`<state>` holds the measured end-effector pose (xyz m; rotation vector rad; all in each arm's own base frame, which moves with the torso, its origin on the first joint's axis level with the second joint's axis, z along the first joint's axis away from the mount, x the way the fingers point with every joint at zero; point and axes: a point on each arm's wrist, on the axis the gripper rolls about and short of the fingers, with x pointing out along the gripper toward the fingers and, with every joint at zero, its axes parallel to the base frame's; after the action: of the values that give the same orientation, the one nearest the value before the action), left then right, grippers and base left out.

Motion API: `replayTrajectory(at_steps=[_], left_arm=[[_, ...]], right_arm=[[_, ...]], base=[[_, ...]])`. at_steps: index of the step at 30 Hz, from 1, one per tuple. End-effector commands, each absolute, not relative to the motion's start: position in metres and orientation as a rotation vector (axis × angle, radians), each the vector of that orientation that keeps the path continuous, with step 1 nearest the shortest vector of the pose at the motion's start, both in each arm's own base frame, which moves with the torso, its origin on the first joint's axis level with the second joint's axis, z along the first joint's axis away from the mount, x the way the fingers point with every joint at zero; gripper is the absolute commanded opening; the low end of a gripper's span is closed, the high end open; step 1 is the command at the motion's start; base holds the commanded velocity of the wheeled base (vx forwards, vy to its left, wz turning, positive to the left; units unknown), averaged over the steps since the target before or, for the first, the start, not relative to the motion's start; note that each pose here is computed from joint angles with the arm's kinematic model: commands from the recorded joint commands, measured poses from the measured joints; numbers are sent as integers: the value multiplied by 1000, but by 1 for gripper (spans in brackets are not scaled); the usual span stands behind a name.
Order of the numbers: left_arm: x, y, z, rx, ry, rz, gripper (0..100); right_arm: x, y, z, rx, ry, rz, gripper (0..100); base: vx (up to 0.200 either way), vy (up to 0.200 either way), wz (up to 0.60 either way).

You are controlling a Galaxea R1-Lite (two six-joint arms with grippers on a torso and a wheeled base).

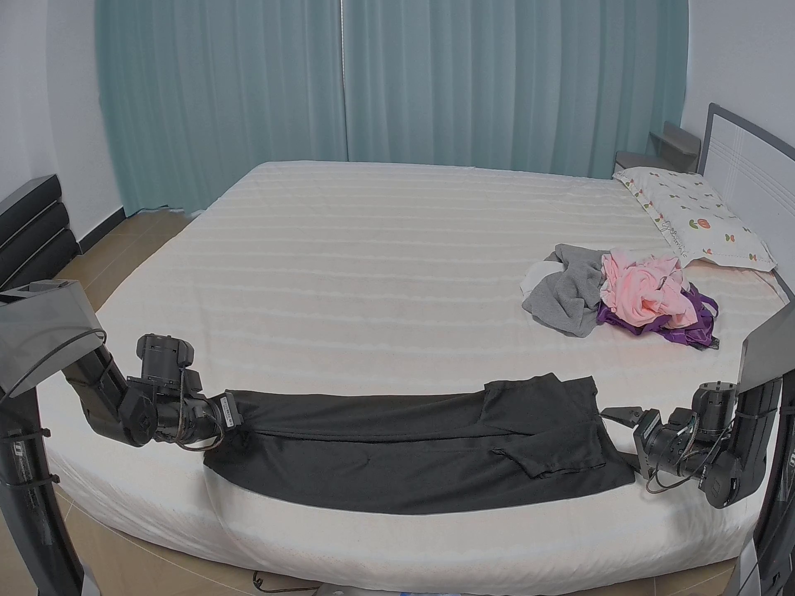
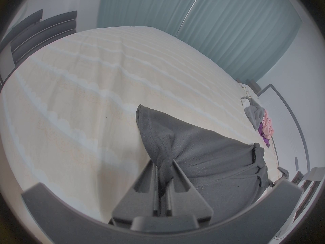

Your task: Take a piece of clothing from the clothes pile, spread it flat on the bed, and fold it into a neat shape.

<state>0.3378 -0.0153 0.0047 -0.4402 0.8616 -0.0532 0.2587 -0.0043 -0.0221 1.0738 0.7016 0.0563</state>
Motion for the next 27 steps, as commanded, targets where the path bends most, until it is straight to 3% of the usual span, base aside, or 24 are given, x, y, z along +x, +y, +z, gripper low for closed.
replayTrajectory(at_steps=[1,20,21,27], left_arm=[[338,-15,13,-460,838,-48,0],[337,-16,13,-472,841,-44,0],[337,-16,13,-472,841,-44,100],[337,-16,13,-476,839,-45,100]], right_arm=[[260,-4,-21,1072,688,65,100],[259,-4,-21,1072,689,64,100],[260,-4,-21,1072,688,65,100],[260,-4,-21,1072,688,65,100]], base=[[0,0,0],[0,0,0],[0,0,0],[0,0,0]])
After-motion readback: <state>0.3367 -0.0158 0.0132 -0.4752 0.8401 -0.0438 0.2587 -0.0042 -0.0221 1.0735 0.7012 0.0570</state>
